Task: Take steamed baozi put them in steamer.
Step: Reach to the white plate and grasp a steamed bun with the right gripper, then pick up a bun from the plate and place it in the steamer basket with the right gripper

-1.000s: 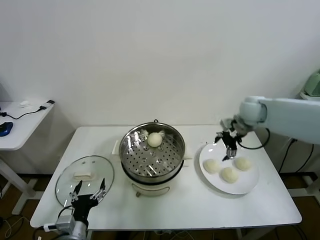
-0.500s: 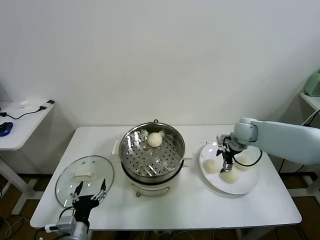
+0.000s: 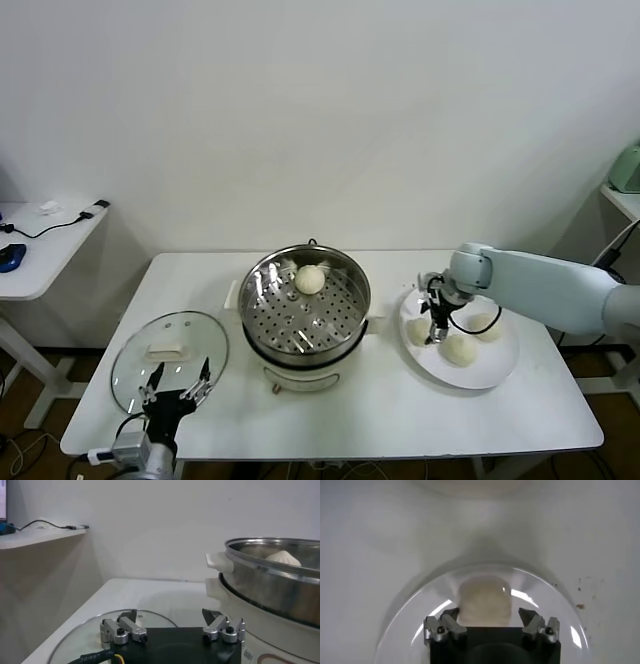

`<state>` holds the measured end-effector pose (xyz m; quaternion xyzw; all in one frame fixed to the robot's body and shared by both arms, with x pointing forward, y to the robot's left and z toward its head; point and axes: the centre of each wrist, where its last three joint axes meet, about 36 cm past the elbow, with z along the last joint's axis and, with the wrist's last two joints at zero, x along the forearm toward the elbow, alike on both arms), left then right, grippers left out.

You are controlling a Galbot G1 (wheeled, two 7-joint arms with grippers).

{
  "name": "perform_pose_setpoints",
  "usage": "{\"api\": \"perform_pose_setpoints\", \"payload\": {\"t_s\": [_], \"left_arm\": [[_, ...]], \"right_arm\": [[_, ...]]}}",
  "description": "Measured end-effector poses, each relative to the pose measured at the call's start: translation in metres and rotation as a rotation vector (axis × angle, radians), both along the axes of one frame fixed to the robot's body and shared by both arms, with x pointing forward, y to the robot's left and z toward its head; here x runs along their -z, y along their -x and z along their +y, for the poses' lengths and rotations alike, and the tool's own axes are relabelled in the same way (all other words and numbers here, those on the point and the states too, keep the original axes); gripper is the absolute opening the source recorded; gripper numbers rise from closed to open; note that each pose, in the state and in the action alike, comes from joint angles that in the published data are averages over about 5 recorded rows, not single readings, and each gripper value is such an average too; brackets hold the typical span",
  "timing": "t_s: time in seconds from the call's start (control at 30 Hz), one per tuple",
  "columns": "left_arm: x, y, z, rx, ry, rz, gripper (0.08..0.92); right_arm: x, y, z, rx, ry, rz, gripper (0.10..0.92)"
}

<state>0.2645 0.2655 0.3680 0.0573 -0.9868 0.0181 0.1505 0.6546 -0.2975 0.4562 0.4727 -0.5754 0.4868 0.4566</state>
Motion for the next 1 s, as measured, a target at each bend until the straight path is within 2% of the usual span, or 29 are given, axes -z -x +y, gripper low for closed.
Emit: {"api": "perform_pose_setpoints", "payload": {"t_s": [0.23,0.4,0.57,0.73,0.87,1.0], "left_arm": [[-0.002,0.0,0.0,0.001,0.001,-0.001,0.823],[-0.004,0.0,-0.001,0.003,0.002,-0.001,0.823],[-0.006,-0.001,-0.001,0.004,0.003,-0.001,0.823],[-0.01,-0.002,-0.002,0.008,0.002,-0.005,0.823],[-0.011,-0.002,-0.003,0.013,0.003,-0.007,0.823],[-0.013,-0.003,-0.005,0.016,0.005,-0.011,0.823]], "right_arm": [[-0.007,-0.002,-0.002,0.0,0.001,0.005,0.637],[-0.036,-0.008,-0.003,-0.015,-0.011,-0.004,0.636],[-0.096,-0.021,0.004,-0.044,-0.026,-0.036,0.639],[-0.178,-0.03,0.025,-0.066,-0.074,-0.09,0.64],[-0.235,-0.026,0.064,-0.099,-0.139,-0.128,0.64],[-0.268,-0.013,0.122,-0.145,-0.197,-0.139,0.637]]}}
